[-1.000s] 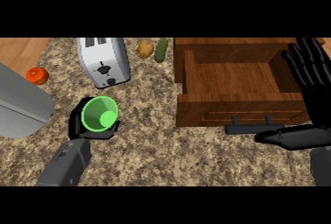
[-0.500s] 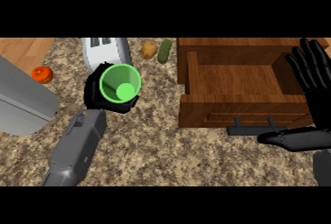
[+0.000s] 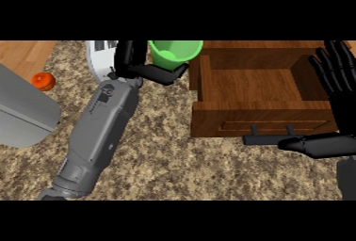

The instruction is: Pick up the cup, place it into the drawer and close the drawer

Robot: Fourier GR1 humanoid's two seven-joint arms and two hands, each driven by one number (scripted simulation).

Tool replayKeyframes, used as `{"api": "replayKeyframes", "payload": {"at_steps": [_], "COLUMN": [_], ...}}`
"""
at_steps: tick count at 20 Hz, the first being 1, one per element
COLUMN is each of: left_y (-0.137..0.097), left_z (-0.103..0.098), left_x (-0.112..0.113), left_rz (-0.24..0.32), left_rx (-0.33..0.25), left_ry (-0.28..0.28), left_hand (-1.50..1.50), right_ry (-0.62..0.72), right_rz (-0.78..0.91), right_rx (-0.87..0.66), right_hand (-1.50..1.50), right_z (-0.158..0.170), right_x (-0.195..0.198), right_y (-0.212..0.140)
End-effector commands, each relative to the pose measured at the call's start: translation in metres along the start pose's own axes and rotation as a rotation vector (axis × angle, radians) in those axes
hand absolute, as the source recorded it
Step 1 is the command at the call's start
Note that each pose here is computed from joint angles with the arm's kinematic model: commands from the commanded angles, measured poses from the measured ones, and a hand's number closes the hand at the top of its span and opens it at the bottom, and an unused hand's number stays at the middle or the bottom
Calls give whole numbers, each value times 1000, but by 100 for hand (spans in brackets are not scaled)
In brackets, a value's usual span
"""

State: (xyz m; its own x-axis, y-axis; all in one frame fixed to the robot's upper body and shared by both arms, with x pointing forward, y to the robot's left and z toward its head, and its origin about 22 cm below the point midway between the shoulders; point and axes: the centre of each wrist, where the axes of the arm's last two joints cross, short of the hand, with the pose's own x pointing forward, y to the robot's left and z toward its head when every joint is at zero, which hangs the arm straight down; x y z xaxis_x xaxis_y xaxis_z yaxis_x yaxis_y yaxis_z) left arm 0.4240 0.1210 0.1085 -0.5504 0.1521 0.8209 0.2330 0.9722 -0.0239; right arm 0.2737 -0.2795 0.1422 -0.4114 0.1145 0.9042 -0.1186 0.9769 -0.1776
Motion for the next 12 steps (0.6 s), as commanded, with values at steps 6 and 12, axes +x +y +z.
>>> {"api": "replayKeyframes", "payload": {"at_steps": [6, 12], "left_y": [-64, -84], "left_z": [-66, -74], "left_x": [39, 33], "left_rz": [-104, -206], "left_rx": [2, 4], "left_ry": [105, 252], "left_hand": [150, 150], "right_ry": [-30, -42], "right_rz": [-1, 0], "right_rx": [12, 34], "right_hand": [-150, -150], "right_z": [-4, -17], "right_x": [3, -3], "right_y": [-1, 8]}}
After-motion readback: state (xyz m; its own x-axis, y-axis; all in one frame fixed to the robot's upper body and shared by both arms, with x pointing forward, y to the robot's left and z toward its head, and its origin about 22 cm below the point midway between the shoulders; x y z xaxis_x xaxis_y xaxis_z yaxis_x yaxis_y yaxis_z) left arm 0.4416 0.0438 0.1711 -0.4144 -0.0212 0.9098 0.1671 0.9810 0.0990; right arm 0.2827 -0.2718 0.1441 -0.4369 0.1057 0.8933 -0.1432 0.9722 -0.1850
